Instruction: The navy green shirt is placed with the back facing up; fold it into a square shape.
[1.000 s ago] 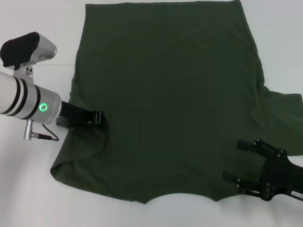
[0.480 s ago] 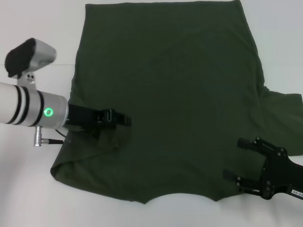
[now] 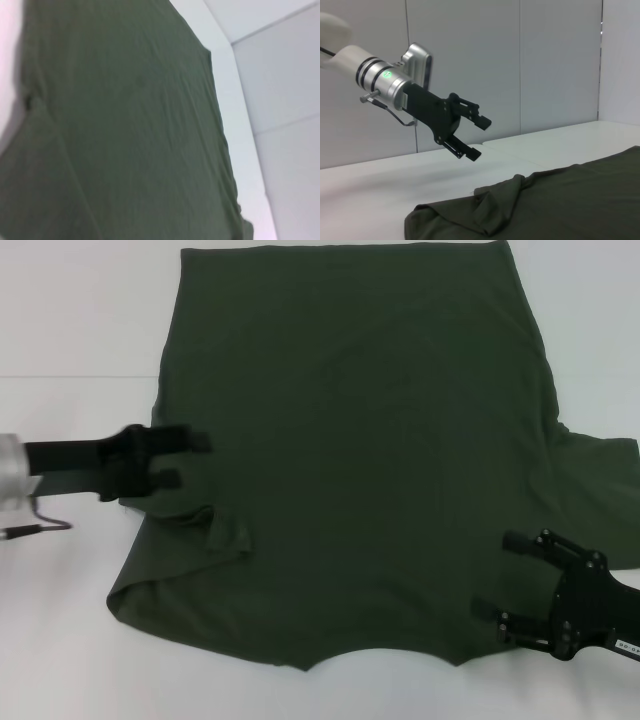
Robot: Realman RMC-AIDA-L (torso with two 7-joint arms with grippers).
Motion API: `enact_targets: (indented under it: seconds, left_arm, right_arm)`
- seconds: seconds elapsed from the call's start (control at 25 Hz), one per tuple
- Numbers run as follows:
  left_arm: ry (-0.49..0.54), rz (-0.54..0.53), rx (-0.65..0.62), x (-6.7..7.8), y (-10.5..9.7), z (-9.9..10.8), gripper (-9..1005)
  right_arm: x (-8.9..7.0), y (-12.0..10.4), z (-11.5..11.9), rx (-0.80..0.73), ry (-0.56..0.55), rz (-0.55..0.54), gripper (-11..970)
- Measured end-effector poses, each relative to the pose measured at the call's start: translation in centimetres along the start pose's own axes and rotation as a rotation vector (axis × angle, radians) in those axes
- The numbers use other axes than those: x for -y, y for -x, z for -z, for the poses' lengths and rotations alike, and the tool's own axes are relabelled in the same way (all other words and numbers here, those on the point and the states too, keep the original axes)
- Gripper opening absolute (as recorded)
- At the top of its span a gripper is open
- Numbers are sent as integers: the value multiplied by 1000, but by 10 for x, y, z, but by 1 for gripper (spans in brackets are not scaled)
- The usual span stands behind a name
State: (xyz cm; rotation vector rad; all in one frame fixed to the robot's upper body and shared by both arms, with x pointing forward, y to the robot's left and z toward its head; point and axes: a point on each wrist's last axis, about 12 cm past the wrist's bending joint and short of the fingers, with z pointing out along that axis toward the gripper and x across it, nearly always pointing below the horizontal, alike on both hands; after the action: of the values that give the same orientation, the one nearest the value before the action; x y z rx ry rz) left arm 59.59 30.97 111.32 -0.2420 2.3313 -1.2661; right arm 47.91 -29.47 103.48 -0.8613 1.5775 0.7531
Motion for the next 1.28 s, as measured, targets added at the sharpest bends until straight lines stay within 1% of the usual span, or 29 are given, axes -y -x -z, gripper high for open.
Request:
enact_targets:
  seconds: [0.12, 0.32, 0.64, 1.0, 1.28]
  left_arm:
    - [-3, 75, 17, -11, 0, 10, 841]
    - [36, 146, 50, -25, -5, 15, 833]
    - [113, 222, 122, -43, -12, 2, 831]
    - [144, 306, 175, -54, -16, 0, 832]
    - [169, 333, 211, -57, -18, -7, 833]
  right_arm:
    - [0, 0, 0, 0, -1, 1, 946]
    - [1, 0, -1, -1, -2, 2, 946]
    - [0, -1, -3, -4, -6, -6, 946]
    - [2, -2, -4, -14, -15, -7, 946]
    - [3, -1, -7, -16, -14, -3, 947]
